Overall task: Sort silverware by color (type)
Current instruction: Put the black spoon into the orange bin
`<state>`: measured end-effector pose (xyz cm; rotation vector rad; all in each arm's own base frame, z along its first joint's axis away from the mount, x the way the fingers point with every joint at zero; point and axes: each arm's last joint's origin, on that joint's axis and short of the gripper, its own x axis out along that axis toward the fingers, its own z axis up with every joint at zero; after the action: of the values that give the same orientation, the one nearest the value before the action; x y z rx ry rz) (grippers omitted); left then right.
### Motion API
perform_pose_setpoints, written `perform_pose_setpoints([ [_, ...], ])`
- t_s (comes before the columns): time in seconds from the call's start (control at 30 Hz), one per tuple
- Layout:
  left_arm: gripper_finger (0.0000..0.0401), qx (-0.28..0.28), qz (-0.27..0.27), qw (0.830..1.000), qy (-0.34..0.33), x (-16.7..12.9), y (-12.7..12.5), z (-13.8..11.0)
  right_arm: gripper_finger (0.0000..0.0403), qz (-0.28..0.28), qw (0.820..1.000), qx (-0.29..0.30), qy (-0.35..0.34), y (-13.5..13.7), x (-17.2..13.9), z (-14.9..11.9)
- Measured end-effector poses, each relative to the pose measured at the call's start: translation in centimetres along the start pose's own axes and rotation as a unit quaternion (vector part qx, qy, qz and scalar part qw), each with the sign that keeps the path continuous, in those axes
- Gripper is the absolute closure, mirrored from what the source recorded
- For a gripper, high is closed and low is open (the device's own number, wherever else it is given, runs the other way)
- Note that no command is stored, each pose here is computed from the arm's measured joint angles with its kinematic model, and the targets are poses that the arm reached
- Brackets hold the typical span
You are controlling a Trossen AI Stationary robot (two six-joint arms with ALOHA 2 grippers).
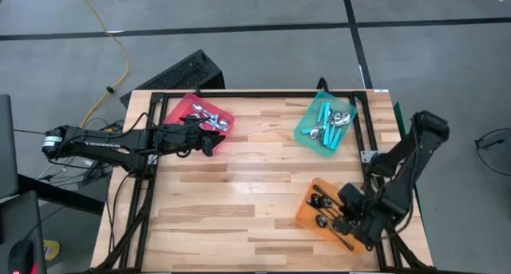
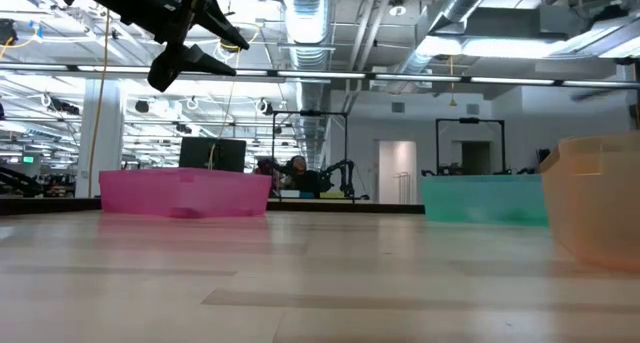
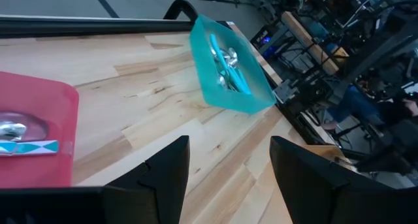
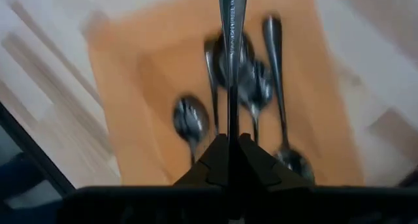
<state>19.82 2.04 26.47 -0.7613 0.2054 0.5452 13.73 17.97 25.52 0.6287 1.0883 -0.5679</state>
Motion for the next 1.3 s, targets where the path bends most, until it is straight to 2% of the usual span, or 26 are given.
perform_pose_setpoints([
  [0.23,0.0205,0.005,0.008,1.000,-0.009,0.0,0.0,0.1,0.0371,-0.013,0.998,-0.029,0.047,0.9,2.3,-2.4],
  [0.57,0.0205,0.008,0.015,1.000,-0.016,0.0,0.1,0.1,0.0371,0.022,0.995,-0.067,0.072,1.0,5.6,-3.9],
  [0.8,0.0205,0.007,0.017,1.000,-0.018,0.0,0.1,0.1,0.0371,0.051,0.993,-0.060,0.093,0.2,7.7,-4.7],
  [1.3,0.0205,0.012,0.026,0.999,-0.024,0.0,0.2,0.1,0.0371,0.067,0.991,-0.056,0.101,-0.4,8.8,-5.0],
])
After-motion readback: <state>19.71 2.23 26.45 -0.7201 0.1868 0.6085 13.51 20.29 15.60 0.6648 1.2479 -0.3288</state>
